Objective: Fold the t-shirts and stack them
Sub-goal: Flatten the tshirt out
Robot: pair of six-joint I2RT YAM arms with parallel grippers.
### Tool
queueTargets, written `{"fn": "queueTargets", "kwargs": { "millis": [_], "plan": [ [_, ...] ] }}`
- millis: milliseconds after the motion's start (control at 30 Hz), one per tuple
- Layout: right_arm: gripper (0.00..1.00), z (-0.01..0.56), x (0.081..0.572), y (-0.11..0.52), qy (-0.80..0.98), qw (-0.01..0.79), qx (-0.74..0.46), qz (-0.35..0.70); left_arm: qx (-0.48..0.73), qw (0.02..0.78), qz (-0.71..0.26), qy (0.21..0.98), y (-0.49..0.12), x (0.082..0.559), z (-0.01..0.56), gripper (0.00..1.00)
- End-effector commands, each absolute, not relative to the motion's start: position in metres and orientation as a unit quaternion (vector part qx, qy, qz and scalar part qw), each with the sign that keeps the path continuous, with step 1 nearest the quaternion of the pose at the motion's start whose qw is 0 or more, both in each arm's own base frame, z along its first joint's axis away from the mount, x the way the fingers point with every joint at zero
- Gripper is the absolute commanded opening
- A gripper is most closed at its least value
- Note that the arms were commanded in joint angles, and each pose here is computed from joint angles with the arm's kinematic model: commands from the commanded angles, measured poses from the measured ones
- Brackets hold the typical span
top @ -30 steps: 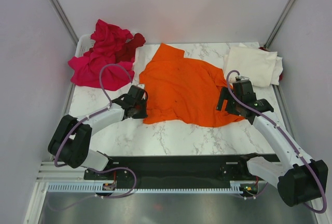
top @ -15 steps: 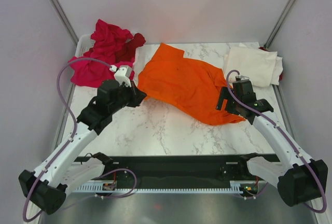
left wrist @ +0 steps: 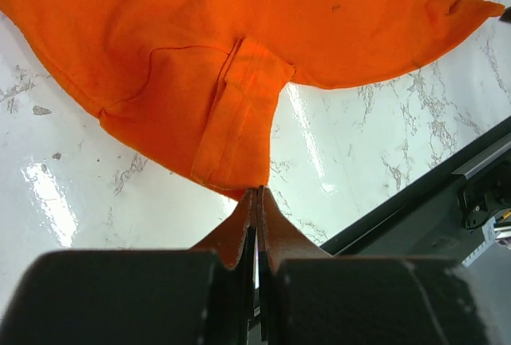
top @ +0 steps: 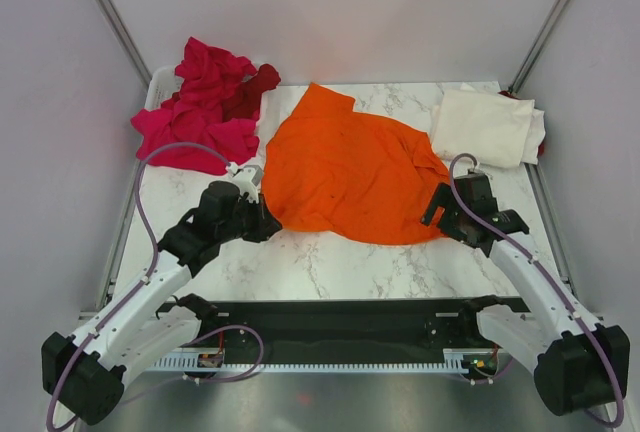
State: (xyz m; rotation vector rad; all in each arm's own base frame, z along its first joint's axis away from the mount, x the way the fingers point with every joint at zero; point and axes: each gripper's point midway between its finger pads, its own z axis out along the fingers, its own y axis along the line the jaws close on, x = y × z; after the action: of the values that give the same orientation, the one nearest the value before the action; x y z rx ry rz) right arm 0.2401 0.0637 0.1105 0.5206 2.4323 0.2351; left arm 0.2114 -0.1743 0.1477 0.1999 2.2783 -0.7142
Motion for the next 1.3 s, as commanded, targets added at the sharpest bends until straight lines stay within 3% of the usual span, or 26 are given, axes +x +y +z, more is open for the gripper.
{"fn": "queueTargets", "kwargs": {
  "millis": [0,300,467,833,1267],
  "plan": [
    [0.98,0.079,0.227,0.050,0.911,0.272,0.295,0.089,0.105,0.381,-0.290,0.872,-0.180,0.212,0.161,0.02],
    [0.93,0.070,0.239,0.007,0.877,0.298,0.373,0.053,0.107,0.399,-0.273,0.869,-0.174,0.217,0.164,0.02],
    [0.79,0.082,0.237,-0.039,0.823,0.342,0.453,0.024,0.109,0.395,-0.281,0.868,-0.177,0.215,0.165,0.02],
    [0.67,0.054,0.240,-0.032,0.821,0.280,0.488,0.098,0.112,0.391,-0.289,0.867,-0.179,0.213,0.165,0.02],
    [0.68,0.042,0.252,-0.041,0.820,0.289,0.487,0.087,0.111,0.390,-0.289,0.867,-0.179,0.212,0.164,0.02]
  ]
}}
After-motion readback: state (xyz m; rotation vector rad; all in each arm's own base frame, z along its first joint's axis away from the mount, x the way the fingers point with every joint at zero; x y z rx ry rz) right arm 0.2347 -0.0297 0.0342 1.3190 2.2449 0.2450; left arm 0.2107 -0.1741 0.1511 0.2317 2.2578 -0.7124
